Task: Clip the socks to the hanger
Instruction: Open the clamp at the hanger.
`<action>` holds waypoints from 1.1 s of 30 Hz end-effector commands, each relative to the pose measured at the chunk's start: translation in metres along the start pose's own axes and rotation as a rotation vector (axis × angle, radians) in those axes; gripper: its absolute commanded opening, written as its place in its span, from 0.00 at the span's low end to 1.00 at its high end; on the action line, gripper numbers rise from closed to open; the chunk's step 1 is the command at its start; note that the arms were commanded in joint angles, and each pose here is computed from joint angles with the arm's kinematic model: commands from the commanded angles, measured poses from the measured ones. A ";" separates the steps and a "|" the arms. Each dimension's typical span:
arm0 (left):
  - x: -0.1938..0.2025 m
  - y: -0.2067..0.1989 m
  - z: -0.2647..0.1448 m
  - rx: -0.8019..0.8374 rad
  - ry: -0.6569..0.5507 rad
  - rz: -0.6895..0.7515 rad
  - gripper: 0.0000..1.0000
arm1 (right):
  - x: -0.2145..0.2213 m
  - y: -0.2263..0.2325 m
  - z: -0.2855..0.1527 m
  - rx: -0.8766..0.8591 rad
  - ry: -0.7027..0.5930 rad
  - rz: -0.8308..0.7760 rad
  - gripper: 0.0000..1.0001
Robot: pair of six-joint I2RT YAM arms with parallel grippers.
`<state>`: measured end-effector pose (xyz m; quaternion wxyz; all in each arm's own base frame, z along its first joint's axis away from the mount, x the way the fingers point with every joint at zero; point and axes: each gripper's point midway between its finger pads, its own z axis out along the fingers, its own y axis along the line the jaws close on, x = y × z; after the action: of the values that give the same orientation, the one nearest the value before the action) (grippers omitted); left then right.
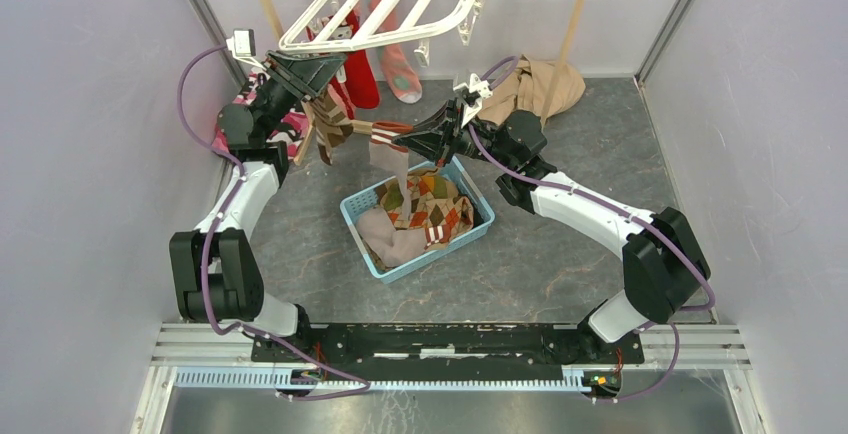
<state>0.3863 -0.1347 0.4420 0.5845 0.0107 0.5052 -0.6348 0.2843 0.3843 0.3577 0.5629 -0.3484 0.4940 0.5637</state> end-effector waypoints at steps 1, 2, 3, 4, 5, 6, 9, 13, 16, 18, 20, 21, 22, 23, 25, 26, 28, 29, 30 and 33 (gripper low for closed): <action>-0.004 -0.017 0.003 0.055 0.012 0.016 0.58 | -0.026 0.013 0.000 -0.026 -0.054 -0.060 0.01; -0.004 -0.017 0.003 0.055 0.011 0.016 0.58 | -0.026 0.014 0.000 -0.027 -0.054 -0.060 0.00; -0.004 -0.017 0.003 0.055 0.013 0.016 0.58 | -0.027 0.014 0.000 -0.027 -0.054 -0.060 0.00; -0.004 -0.016 0.003 0.054 0.014 0.016 0.57 | -0.026 0.014 0.000 -0.028 -0.054 -0.060 0.00; -0.004 -0.016 0.003 0.053 0.014 0.017 0.57 | -0.026 0.014 0.000 -0.028 -0.054 -0.060 0.00; -0.004 -0.015 0.003 0.050 0.015 0.015 0.56 | -0.027 0.014 0.000 -0.028 -0.055 -0.060 0.00; -0.003 -0.014 0.003 0.044 0.020 0.015 0.58 | -0.028 0.015 0.000 -0.028 -0.057 -0.061 0.00; -0.002 -0.012 0.003 0.037 0.027 0.019 0.66 | -0.027 0.015 -0.001 -0.028 -0.055 -0.058 0.00; -0.002 -0.011 0.004 0.033 0.031 0.024 0.67 | -0.027 0.015 -0.001 -0.028 -0.055 -0.058 0.00; -0.002 -0.010 0.004 0.026 0.034 0.030 0.67 | -0.027 0.015 -0.001 -0.028 -0.056 -0.060 0.00; -0.002 -0.009 0.004 0.017 0.036 0.038 0.67 | -0.028 0.015 -0.001 -0.029 -0.057 -0.060 0.00; -0.002 -0.009 0.004 0.014 0.038 0.041 0.67 | -0.028 0.016 -0.001 -0.031 -0.057 -0.059 0.00; -0.002 -0.007 0.004 0.007 0.040 0.044 0.67 | -0.028 0.016 -0.001 -0.030 -0.057 -0.058 0.00; -0.001 -0.006 0.004 0.002 0.042 0.046 0.67 | -0.028 0.015 -0.001 -0.029 -0.057 -0.060 0.00; -0.001 -0.004 0.004 -0.006 0.045 0.050 0.67 | -0.028 0.016 -0.001 -0.030 -0.058 -0.058 0.00; -0.001 -0.003 0.004 -0.011 0.047 0.054 0.67 | -0.028 0.016 -0.001 -0.030 -0.058 -0.058 0.00; -0.001 -0.002 0.004 -0.018 0.049 0.056 0.66 | -0.028 0.015 -0.001 -0.030 -0.058 -0.058 0.00; -0.001 -0.002 0.005 -0.018 0.050 0.061 0.67 | -0.029 0.015 -0.001 -0.031 -0.059 -0.058 0.00; -0.001 -0.001 0.004 -0.020 0.052 0.064 0.66 | -0.029 0.016 -0.001 -0.031 -0.059 -0.058 0.00; 0.000 0.000 0.005 -0.026 0.057 0.073 0.66 | -0.028 0.016 -0.001 -0.033 -0.057 -0.057 0.00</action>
<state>0.3950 -0.1368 0.4279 0.5664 0.0009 0.5369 -0.6252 0.2832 0.3835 0.3601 0.5645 -0.3486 0.4919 0.5637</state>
